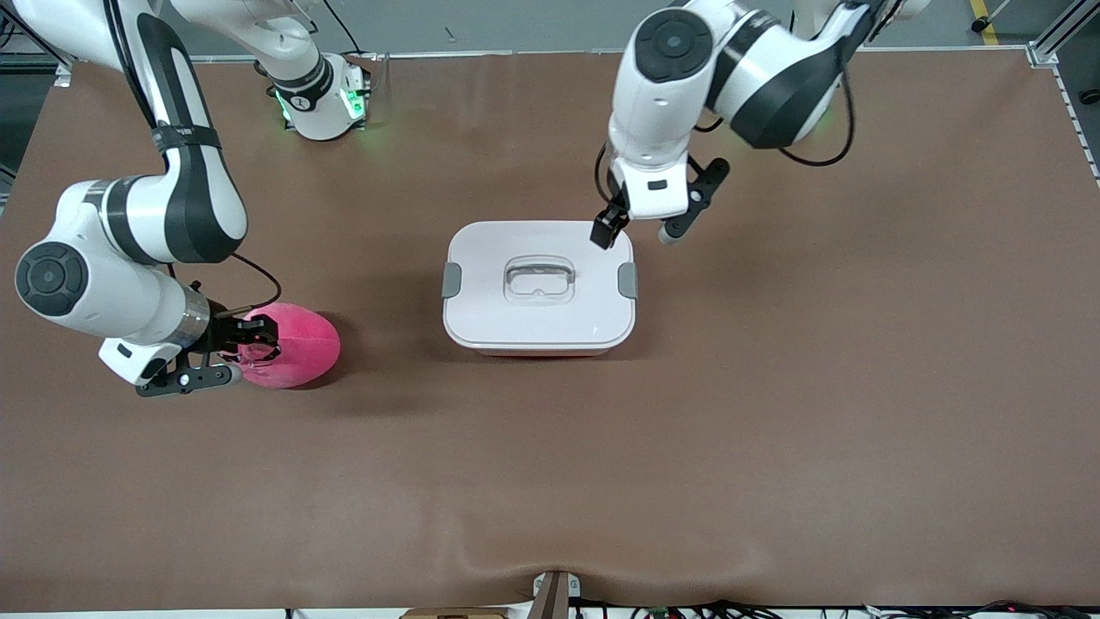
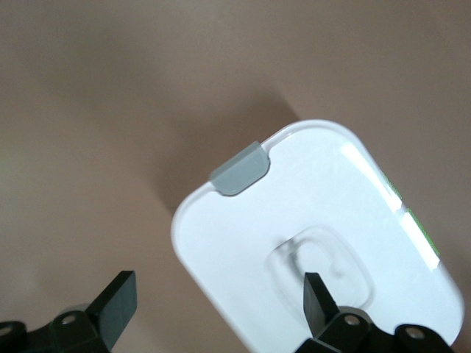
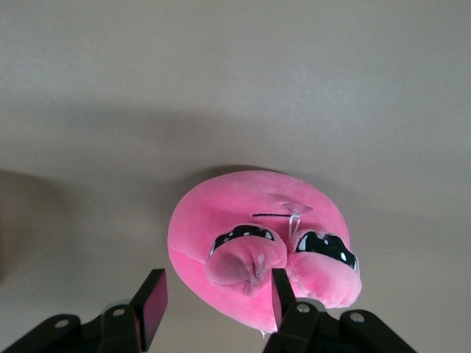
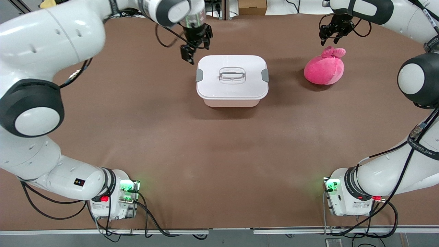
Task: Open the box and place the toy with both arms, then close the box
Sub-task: 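Grasp the pink plush with the right gripper while the left reaches the lid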
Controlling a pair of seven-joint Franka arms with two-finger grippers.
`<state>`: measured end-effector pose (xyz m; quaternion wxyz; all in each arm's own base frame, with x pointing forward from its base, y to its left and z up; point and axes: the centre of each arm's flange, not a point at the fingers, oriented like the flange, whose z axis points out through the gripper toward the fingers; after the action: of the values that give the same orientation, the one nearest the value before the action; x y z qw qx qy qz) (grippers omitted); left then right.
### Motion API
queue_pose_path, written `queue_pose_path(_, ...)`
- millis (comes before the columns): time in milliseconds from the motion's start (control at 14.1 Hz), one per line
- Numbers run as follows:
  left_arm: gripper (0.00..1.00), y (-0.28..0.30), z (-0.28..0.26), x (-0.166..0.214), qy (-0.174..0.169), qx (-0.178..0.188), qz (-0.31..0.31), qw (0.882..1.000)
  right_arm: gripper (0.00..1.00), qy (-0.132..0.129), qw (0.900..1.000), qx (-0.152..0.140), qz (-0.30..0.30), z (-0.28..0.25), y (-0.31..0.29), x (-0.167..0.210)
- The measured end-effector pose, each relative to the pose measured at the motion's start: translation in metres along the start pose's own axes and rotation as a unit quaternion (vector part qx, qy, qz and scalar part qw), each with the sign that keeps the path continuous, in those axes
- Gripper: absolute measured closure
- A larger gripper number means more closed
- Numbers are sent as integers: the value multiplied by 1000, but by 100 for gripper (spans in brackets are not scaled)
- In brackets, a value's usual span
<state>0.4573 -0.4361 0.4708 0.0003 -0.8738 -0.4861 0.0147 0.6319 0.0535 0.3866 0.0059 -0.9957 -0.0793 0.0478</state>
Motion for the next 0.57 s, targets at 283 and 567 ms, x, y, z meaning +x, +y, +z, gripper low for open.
queue_pose_path(283,0,7,42,-45,19,-12,-116,993,34,4,1000,-2,4,-1,5,0)
queue_pose_path(567,0,13,51,-57,18,-36,-192,981,38,14,1000,-4,5,7,7,5)
